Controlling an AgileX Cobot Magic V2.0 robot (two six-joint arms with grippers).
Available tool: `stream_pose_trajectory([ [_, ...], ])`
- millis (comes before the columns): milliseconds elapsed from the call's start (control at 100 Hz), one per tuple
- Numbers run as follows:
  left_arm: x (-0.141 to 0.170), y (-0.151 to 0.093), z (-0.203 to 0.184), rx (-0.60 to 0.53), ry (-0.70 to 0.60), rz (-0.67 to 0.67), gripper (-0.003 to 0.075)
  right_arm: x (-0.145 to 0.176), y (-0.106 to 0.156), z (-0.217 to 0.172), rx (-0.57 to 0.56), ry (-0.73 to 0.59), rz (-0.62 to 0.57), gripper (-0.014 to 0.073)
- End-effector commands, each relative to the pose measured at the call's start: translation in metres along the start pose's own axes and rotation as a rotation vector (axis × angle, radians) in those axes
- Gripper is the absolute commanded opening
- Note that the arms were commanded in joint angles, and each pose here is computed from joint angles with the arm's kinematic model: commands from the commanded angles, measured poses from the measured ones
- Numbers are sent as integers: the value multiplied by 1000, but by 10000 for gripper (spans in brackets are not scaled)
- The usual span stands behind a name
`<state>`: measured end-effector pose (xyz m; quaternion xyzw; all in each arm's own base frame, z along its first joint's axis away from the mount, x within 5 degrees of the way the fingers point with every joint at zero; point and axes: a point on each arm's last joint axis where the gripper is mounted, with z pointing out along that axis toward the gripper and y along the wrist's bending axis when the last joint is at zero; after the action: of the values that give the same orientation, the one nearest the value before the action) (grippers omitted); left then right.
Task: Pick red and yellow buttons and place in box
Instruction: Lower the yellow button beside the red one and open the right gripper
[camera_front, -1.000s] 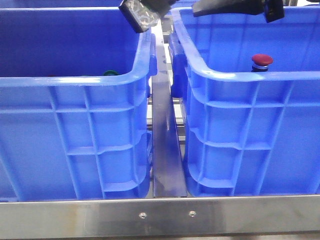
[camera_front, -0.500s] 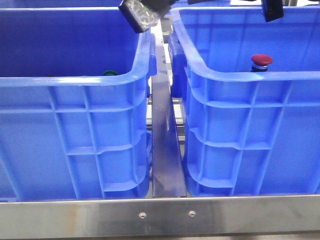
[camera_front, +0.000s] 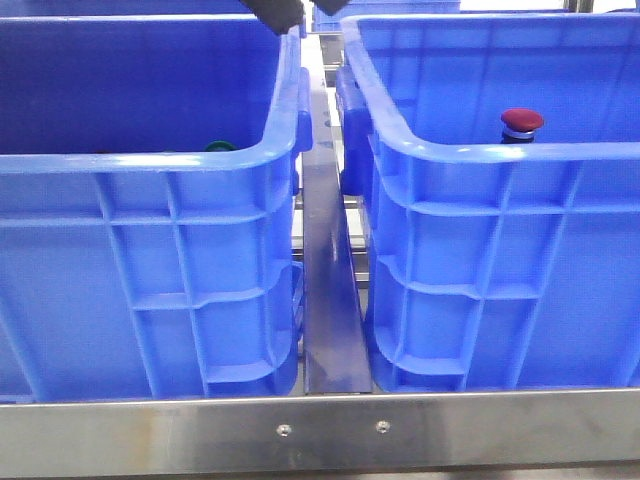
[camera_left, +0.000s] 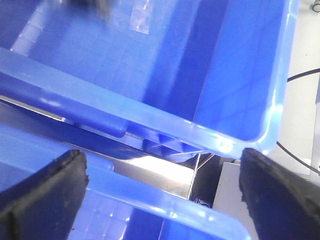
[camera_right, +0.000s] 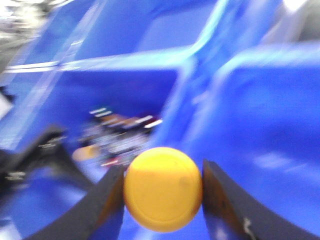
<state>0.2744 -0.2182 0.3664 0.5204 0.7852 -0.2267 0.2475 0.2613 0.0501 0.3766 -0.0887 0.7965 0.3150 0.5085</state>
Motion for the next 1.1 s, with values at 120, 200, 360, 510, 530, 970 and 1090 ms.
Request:
stream_pose_trajectory([
  [120,-12,-13,-22,-3,-101,18,584,-8,-8,-34,317,-185,-208,203],
  [200,-12,-13,-22,-3,-101,18,584,-1,-21,-37,432,-210,-237,203],
  [360,-12,-13,-22,0,-97,18,584,14,-45,-36,596,-243,-232,203],
  [510,-11,-14,-22,9,-87,18,584,20,-67,-26,710,-255,-215,203],
  [530,-11,-14,-22,9,-87,18,584,20,-71,-24,725,-254,-213,203],
  [970,-11,-14,-22,7,-86,19,568,30,-125,32,815,-132,-178,203],
  [1090,-11,-14,-22,7,-86,19,545,27,-136,46,815,-116,-174,203],
])
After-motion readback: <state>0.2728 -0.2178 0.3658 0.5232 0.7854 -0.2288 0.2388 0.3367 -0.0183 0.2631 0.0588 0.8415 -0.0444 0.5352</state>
